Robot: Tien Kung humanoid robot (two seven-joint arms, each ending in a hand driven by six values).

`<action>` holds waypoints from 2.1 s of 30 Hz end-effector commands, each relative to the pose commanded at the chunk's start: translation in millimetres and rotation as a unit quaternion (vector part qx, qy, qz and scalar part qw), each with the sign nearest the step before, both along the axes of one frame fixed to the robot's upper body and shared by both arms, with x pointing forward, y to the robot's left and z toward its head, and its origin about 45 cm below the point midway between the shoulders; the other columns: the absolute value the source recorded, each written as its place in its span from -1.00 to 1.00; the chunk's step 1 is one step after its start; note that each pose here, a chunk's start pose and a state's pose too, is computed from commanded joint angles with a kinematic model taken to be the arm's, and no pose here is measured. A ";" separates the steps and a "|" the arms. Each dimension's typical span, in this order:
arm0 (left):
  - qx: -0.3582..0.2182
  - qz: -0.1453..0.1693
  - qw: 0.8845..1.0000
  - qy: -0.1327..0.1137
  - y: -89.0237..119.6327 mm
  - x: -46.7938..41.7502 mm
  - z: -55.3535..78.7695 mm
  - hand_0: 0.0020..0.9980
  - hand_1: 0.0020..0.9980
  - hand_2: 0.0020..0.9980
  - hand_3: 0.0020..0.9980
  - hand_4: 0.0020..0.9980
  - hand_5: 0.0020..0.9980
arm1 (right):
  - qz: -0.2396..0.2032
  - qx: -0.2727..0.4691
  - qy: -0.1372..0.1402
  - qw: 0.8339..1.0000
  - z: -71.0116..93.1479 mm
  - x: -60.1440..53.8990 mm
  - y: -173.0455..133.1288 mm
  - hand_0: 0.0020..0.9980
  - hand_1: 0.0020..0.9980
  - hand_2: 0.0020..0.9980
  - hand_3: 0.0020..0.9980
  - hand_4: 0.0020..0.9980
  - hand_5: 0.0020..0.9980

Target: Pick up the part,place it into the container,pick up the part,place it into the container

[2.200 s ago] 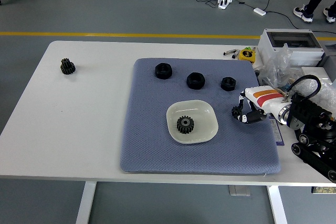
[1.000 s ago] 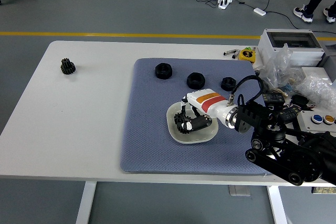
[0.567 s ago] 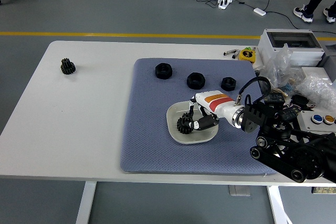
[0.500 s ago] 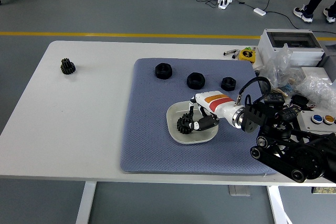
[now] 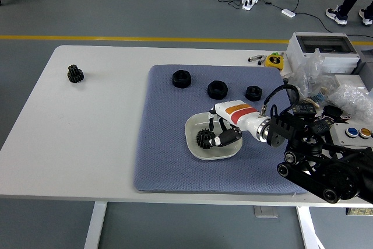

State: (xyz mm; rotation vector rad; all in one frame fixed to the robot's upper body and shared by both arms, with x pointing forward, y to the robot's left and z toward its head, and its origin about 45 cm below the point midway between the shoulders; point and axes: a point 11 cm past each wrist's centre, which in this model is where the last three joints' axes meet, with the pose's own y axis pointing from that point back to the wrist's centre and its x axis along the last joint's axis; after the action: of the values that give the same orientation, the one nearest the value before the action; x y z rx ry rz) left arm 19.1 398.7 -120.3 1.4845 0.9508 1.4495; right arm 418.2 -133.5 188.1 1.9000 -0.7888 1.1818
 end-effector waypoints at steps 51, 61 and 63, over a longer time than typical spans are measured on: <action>-0.001 0.000 1.000 -0.003 -1.1 1.0 -0.3 0.52 0.56 0.67 0.51 0.53 0.31 | -0.150 0.433 0.017 0.888 69.7 -25.7 -83.9 0.30 0.45 0.63 0.64 1.00 0.02; -0.002 -0.001 1.000 -0.002 -2.7 0.9 -0.7 0.52 0.56 0.67 0.51 0.53 0.31 | -0.259 0.572 0.142 0.765 25.7 -37.4 -115.1 0.41 0.51 0.64 0.67 1.00 0.43; -0.002 -0.002 1.000 -0.001 -2.8 0.6 -0.8 0.52 0.56 0.67 0.51 0.53 0.31 | -0.268 0.587 0.152 0.749 18.6 -41.1 -118.4 0.55 0.58 0.67 0.71 1.00 0.74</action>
State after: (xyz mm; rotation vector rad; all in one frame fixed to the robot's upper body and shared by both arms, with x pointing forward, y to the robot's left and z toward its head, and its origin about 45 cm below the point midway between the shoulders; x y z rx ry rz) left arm 19.7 395.9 -121.1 1.4816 0.9484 1.4461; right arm 377.1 -251.9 206.7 2.3755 -2.0012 -0.1514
